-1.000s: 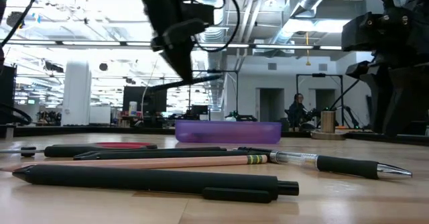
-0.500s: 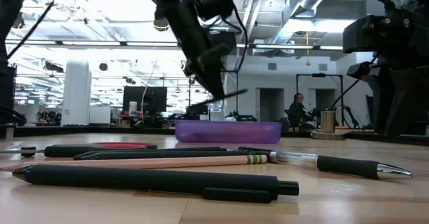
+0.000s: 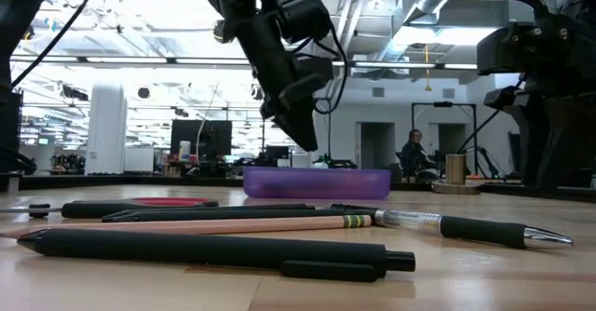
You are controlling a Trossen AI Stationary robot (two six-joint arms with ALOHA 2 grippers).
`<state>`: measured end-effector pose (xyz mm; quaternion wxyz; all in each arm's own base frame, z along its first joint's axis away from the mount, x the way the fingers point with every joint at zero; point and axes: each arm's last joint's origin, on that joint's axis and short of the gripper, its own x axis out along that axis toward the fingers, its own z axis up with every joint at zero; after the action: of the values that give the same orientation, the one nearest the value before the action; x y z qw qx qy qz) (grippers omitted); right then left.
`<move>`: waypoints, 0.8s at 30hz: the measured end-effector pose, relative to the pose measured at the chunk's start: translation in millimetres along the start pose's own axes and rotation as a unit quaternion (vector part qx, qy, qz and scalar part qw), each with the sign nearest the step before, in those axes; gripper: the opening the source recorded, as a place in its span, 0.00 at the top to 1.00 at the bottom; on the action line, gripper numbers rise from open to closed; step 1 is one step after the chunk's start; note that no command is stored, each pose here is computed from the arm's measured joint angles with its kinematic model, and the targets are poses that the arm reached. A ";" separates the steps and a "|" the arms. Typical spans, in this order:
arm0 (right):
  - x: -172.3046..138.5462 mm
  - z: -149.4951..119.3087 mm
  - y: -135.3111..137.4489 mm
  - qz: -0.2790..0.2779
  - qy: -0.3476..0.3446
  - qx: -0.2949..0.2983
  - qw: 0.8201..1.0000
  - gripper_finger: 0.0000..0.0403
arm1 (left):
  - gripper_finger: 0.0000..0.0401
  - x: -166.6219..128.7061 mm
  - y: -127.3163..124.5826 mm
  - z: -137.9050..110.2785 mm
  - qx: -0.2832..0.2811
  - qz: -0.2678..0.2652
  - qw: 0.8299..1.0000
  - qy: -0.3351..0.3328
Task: Pick & place school supplies into a supply box
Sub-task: Put the black pen into the purple supply box
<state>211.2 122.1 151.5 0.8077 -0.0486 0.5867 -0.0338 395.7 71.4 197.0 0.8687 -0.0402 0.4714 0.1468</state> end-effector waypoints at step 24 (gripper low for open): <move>-1.2 5.7 5.6 0.004 -0.045 0.053 0.998 0.81 | 0.67 -118.9 -137.8 2.6 0.156 -0.115 0.981 -0.002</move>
<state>216.2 128.0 153.8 0.8349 -0.0050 0.5472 -0.0598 377.2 -85.2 287.9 0.8762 0.0424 0.4793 -0.0293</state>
